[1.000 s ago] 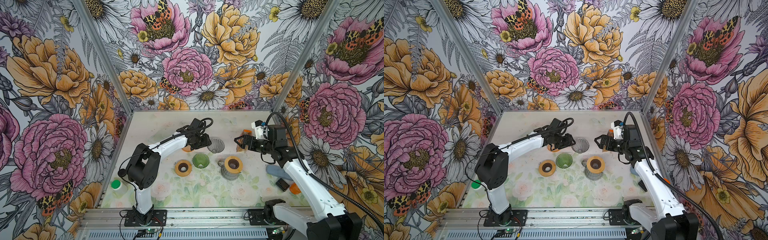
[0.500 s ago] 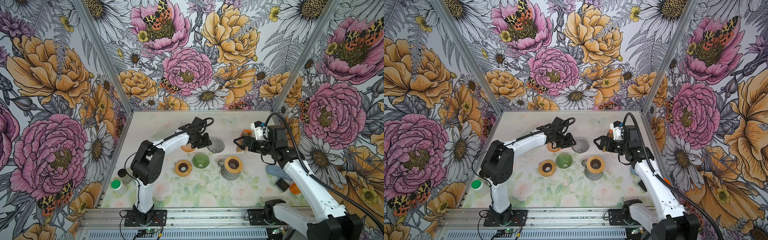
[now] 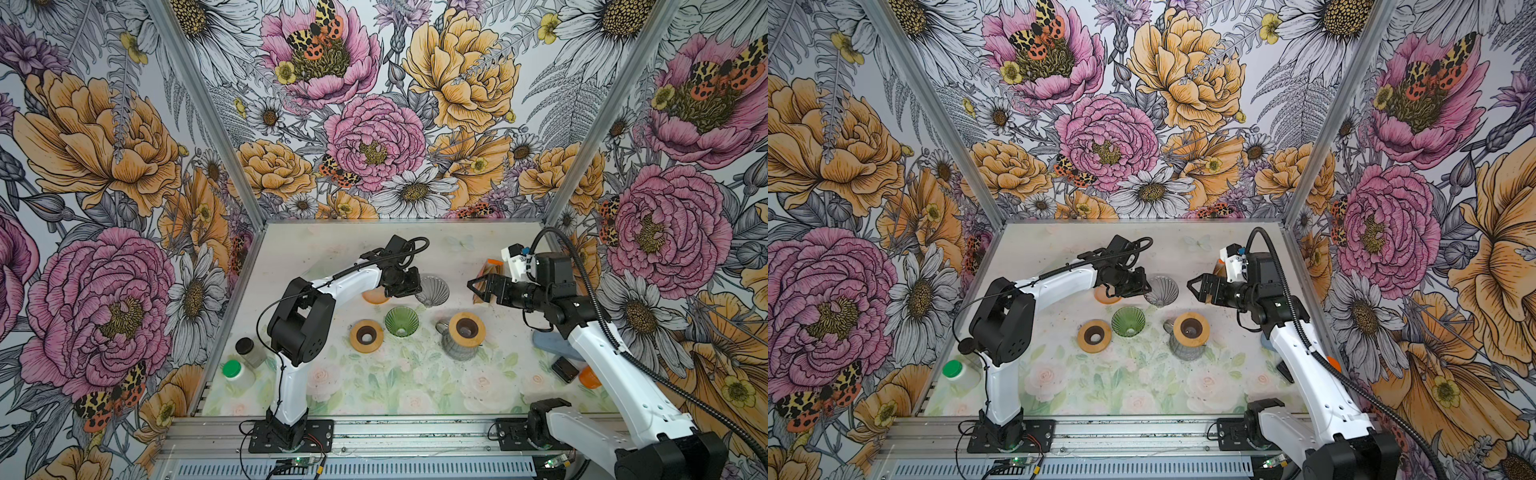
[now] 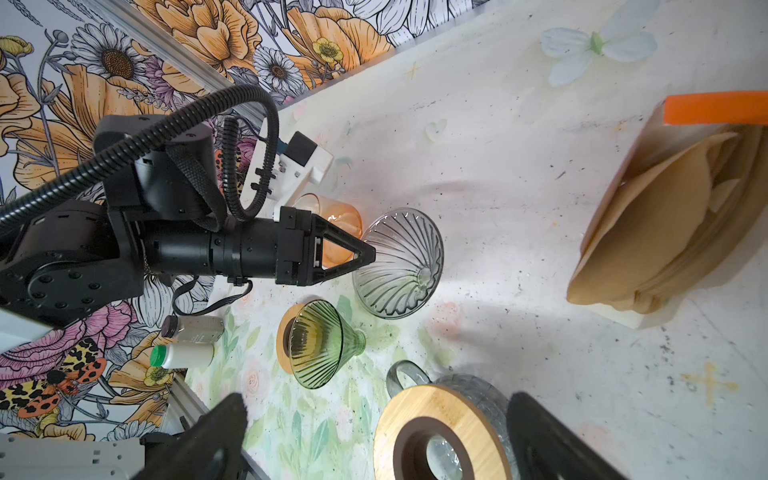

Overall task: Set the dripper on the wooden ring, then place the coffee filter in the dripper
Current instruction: 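Lift the clear dripper with the left gripper and carry it over the bamboo ring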

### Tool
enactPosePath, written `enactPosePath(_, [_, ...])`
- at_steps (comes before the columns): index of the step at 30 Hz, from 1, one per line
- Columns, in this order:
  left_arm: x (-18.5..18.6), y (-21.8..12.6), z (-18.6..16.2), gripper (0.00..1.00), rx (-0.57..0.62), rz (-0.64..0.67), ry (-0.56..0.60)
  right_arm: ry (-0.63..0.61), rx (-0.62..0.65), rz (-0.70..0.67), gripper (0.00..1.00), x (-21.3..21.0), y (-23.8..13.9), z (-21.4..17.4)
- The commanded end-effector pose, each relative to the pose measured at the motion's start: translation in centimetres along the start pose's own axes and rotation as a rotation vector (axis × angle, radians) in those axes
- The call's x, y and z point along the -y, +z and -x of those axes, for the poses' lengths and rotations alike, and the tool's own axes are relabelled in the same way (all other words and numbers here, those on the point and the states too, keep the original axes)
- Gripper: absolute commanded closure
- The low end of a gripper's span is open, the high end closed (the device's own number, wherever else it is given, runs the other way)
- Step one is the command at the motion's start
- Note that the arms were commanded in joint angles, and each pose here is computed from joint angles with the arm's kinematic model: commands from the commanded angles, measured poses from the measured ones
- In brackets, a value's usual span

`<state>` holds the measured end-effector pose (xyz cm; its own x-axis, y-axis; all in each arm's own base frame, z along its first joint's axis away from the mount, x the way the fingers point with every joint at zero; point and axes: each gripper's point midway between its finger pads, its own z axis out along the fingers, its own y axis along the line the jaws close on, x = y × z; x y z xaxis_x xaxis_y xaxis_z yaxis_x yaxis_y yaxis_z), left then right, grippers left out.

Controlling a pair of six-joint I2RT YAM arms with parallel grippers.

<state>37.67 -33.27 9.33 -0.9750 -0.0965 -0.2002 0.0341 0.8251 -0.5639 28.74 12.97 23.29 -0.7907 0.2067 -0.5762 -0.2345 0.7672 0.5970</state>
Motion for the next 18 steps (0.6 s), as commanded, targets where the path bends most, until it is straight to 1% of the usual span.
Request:
enactPosePath(1, [1.0, -0.1, 0.6, 0.8, 0.002, -0.029, 0.014, -0.015, -0.004, 0.02, 0.0, -0.5, -0.2, -0.4])
enactPosePath(4, [1.1, -0.1, 0.8, 0.86, 0.006, -0.031, 0.017, -0.016, -0.001, 0.017, 0.0, -0.4, -0.3, -0.4])
enactPosePath(10, [1.9, -0.9, 1.4, 0.91, 0.03, -0.042, 0.041, -0.007, 0.008, 0.015, 0.02, -0.6, -0.5, -0.3])
enactPosePath(14, [3.0, -2.0, 1.3, 0.93, 0.037, -0.074, 0.071, -0.009, 0.004, 0.015, 0.02, -0.8, -0.9, -0.5])
enactPosePath(18, [4.3, -3.9, 1.2, 0.96, 0.055, -0.112, 0.107, -0.021, -0.006, 0.004, 0.02, -1.0, -1.6, -0.9])
